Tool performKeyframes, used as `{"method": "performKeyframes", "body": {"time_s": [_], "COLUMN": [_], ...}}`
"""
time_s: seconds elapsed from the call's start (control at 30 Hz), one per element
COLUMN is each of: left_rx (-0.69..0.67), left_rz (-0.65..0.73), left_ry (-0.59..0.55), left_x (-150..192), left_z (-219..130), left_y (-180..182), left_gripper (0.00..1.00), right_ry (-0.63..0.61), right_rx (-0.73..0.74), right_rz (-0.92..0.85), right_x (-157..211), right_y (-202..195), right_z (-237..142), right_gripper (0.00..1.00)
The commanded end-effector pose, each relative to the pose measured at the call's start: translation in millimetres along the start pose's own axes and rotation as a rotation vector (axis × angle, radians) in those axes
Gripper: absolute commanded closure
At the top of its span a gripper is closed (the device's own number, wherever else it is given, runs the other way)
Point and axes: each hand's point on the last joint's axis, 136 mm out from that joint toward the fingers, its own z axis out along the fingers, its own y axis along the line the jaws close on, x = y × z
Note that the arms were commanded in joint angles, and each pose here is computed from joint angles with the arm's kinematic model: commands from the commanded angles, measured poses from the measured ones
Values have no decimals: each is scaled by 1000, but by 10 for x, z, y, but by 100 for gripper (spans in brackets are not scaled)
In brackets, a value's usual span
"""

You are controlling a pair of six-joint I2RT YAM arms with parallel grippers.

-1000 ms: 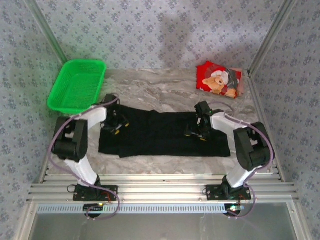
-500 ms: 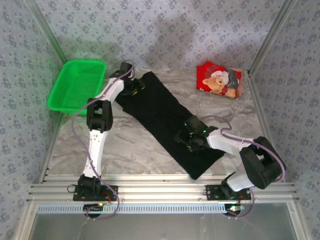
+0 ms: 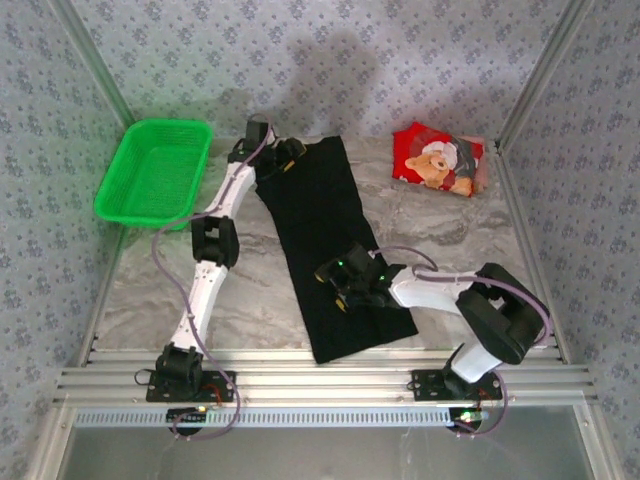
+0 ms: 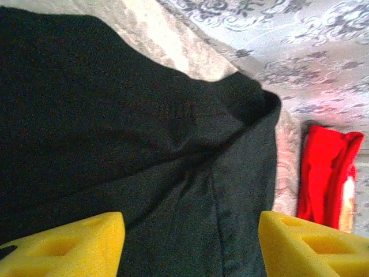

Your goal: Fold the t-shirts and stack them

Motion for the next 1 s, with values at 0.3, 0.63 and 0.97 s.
{"method": "performKeyframes", "body": {"time_s": [0.3, 0.63, 0.97], "left_rx": [-29, -254, -372], "left_rz": [302, 459, 182], "left_ry": [-157, 0, 141], "left_x": [-282, 1211, 2569], "left_z": [-2208, -3106, -2430], "left_y": [-1812, -2035, -761], "left_gripper": [19, 18, 23], "right_ry": [-40, -17, 151], "right_rx": [53, 256, 43], "right_rz": [-533, -751, -776], "right_x": [-248, -846, -492], "right_y": [454, -78, -182], "right_z": [-1764, -2220, -1611], "right_gripper": [7, 4, 17]}}
